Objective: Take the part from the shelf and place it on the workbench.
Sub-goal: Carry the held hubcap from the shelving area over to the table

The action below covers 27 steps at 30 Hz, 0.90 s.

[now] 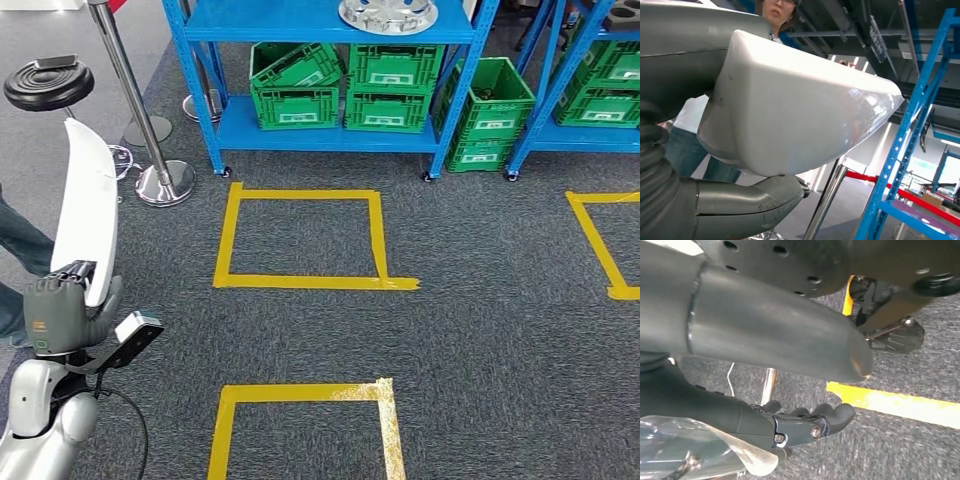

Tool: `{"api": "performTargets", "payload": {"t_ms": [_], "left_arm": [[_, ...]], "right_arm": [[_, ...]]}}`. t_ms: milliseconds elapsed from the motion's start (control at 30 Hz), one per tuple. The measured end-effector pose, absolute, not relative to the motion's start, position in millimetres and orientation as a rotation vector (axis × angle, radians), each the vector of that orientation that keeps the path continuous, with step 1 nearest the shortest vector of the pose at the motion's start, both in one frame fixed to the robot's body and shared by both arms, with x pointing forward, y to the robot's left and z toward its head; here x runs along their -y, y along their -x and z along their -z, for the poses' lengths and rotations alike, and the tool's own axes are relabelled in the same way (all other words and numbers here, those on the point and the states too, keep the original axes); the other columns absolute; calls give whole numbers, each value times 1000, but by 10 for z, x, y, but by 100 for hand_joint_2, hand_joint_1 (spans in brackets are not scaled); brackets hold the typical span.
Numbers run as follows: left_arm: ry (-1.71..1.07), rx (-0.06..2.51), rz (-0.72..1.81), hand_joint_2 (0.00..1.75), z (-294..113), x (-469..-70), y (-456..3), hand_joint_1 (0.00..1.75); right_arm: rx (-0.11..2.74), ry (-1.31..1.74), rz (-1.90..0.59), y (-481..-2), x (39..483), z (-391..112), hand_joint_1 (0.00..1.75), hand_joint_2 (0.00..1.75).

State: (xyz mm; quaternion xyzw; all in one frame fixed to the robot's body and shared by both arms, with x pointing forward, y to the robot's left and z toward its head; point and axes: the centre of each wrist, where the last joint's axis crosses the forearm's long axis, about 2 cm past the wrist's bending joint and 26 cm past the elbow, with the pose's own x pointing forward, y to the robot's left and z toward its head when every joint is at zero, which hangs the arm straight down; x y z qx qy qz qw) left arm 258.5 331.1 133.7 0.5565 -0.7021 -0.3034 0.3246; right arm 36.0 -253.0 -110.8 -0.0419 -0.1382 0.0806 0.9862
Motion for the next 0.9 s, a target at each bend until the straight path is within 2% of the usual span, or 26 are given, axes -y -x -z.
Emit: {"api": "performTargets", "payload": {"t_ms": [900], "left_arm": [[-1459,1832,820,175,-1312,-3342,-2578,175]], "right_arm": [[276,81,-162,-360,2515,1107,0,0]]}}
